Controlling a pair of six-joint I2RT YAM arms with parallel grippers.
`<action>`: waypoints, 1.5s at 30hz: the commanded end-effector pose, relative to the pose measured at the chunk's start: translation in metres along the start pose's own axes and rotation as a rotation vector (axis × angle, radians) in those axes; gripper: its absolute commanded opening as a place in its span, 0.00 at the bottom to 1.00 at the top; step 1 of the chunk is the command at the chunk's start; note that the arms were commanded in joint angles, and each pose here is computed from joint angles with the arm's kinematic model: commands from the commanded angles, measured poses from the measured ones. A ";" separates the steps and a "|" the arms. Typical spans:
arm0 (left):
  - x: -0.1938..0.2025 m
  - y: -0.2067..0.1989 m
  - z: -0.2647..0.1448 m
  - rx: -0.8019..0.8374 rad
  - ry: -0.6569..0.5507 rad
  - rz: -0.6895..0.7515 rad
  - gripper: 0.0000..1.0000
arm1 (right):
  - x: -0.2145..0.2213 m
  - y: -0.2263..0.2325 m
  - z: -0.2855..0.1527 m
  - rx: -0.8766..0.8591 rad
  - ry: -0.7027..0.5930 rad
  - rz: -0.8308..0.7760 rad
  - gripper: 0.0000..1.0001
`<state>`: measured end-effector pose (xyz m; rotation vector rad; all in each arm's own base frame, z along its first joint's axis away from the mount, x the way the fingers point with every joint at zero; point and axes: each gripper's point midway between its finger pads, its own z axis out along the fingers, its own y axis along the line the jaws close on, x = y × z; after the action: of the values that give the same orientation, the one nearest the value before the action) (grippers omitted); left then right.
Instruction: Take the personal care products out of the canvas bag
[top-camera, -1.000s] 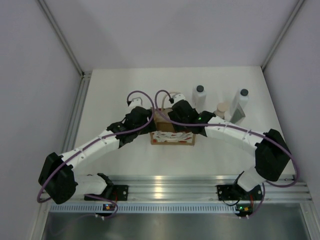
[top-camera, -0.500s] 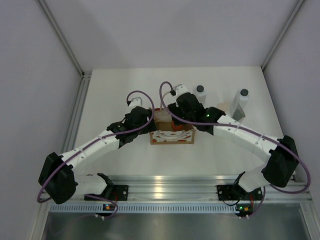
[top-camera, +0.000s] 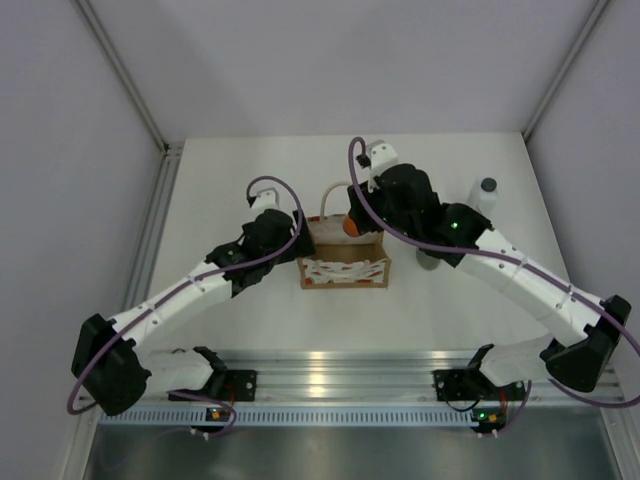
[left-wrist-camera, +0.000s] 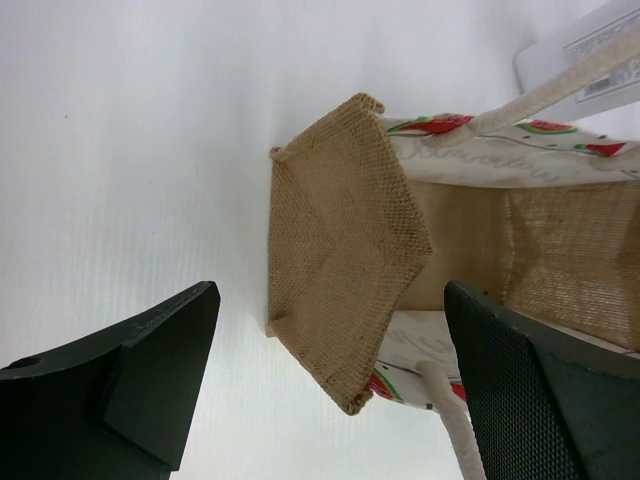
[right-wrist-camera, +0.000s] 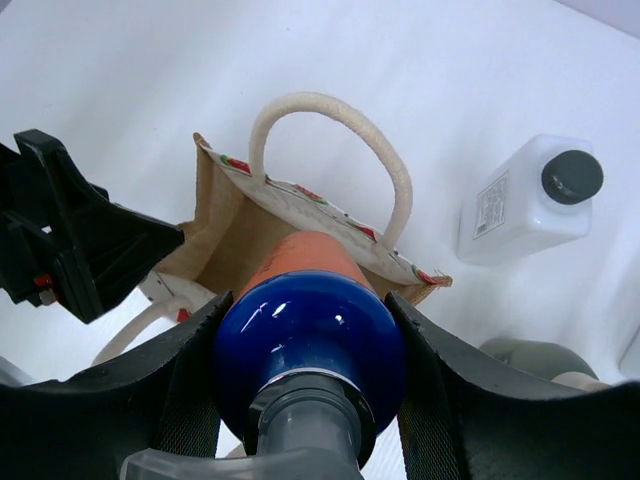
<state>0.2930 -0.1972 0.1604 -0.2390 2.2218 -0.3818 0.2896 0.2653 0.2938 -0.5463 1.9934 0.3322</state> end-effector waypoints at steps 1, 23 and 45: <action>-0.038 -0.014 -0.021 0.048 -0.110 -0.059 0.98 | -0.068 -0.001 -0.051 -0.033 -0.201 0.027 0.00; -0.083 0.017 -0.079 -0.049 -0.236 0.035 0.98 | 0.072 -0.090 -0.101 0.309 -0.015 0.182 0.00; -0.069 0.078 -0.143 -0.133 -0.204 0.182 0.98 | 0.191 -0.071 -0.041 0.243 0.138 0.208 0.00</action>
<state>0.2313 -0.0826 0.2681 -0.1944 2.0479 -0.1132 0.1968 0.1244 0.1248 -0.3029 2.3073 0.0829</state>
